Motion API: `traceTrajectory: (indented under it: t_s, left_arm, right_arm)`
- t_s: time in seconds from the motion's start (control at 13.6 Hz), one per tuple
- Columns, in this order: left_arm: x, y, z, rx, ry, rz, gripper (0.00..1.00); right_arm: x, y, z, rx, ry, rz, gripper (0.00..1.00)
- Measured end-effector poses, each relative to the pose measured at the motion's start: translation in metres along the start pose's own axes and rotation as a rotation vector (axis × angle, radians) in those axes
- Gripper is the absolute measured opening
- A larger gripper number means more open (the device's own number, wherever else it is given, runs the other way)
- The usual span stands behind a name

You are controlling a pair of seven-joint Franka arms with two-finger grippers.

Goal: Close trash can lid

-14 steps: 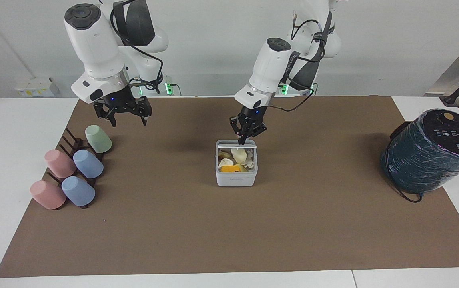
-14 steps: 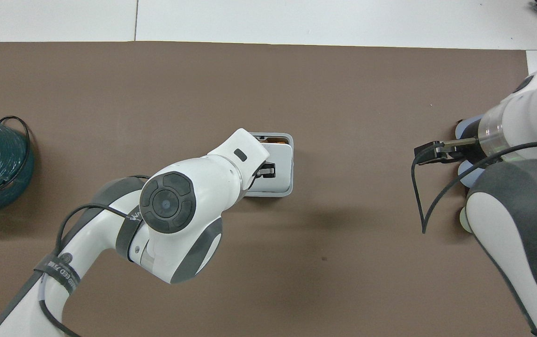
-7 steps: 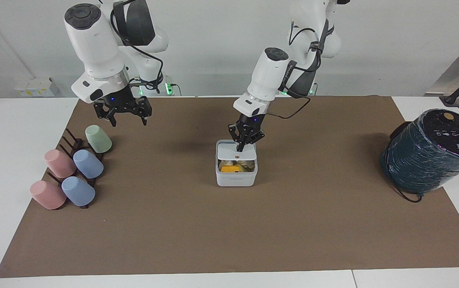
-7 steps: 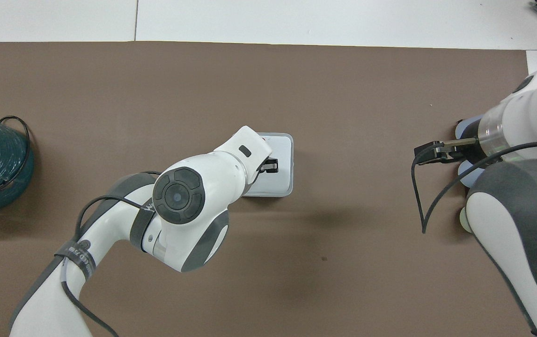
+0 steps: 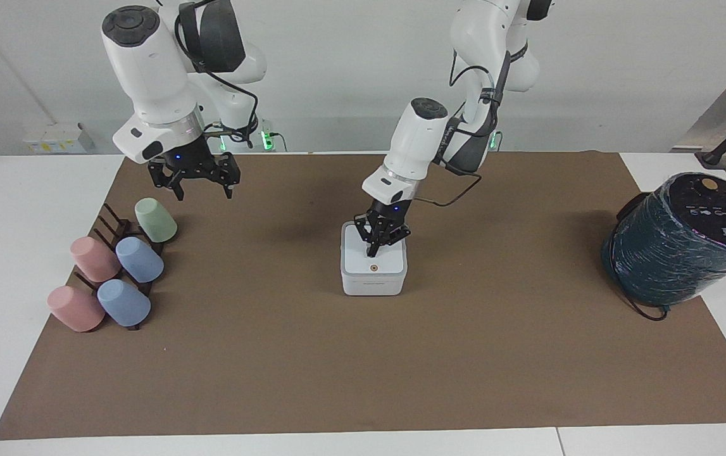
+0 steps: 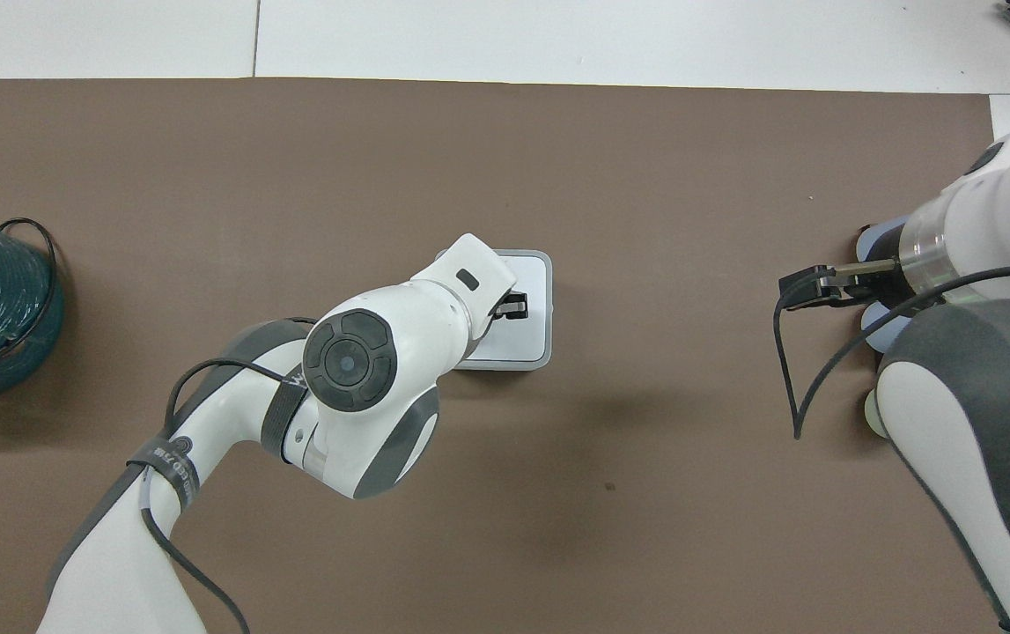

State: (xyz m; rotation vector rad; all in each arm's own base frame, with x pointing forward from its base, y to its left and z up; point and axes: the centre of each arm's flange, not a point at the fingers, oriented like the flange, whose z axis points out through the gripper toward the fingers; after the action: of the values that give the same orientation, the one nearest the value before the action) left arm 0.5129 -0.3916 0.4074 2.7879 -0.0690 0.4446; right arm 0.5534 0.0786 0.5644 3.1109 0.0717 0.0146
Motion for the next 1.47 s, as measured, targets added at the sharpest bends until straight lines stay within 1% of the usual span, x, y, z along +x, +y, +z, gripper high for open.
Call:
traceTrajectory:
  t_s: [0.07,0.22,0.37,0.59,0.88,0.96,1.1,1.18,1.25,1.4,1.47]
  left_arm:
    - [0.002,0.001,-0.001,0.007,-0.013,-0.001,0.10]
    - [0.013,0.001,-0.008,0.040,-0.067,-0.009,0.10]
    - [0.037,-0.006,-0.030,0.079,-0.121,-0.034,0.10]
    - [0.077,-0.035,-0.074,0.128,-0.178,-0.068,0.11]
    - [0.106,-0.110,-0.118,0.213,-0.257,-0.028,0.12]
    - [0.113,-0.135,-0.133,0.226,-0.268,-0.022,0.16]
    - [0.124,-0.191,-0.172,0.239,-0.285,-0.011,0.20]
    - [0.127,-0.218,-0.194,0.243,-0.290,-0.011,0.20]
    - [0.127,-0.241,-0.216,0.247,-0.293,-0.015,0.26]
    - [0.124,-0.272,-0.250,0.279,-0.290,0.003,0.50]
    - [0.123,-0.276,-0.258,0.294,-0.286,0.014,0.60]
  right_arm:
    - [0.000,0.000,0.000,0.000,0.000,0.000,1.00]
    - [0.000,0.000,0.000,0.000,0.000,0.000,1.00]
    - [0.000,0.000,0.000,0.000,0.000,0.000,1.00]
    - [0.000,0.000,0.000,0.000,0.000,0.000,1.00]
    - [0.000,0.000,0.000,0.000,0.000,0.000,1.00]
    - [0.000,0.000,0.000,0.000,0.000,0.000,1.00]
    - [0.000,0.000,0.000,0.000,0.000,0.000,1.00]
    - [0.000,0.000,0.000,0.000,0.000,0.000,1.00]
    - [0.000,0.000,0.000,0.000,0.000,0.000,1.00]
    - [0.000,0.000,0.000,0.000,0.000,0.000,1.00]
    - [0.000,0.000,0.000,0.000,0.000,0.000,1.00]
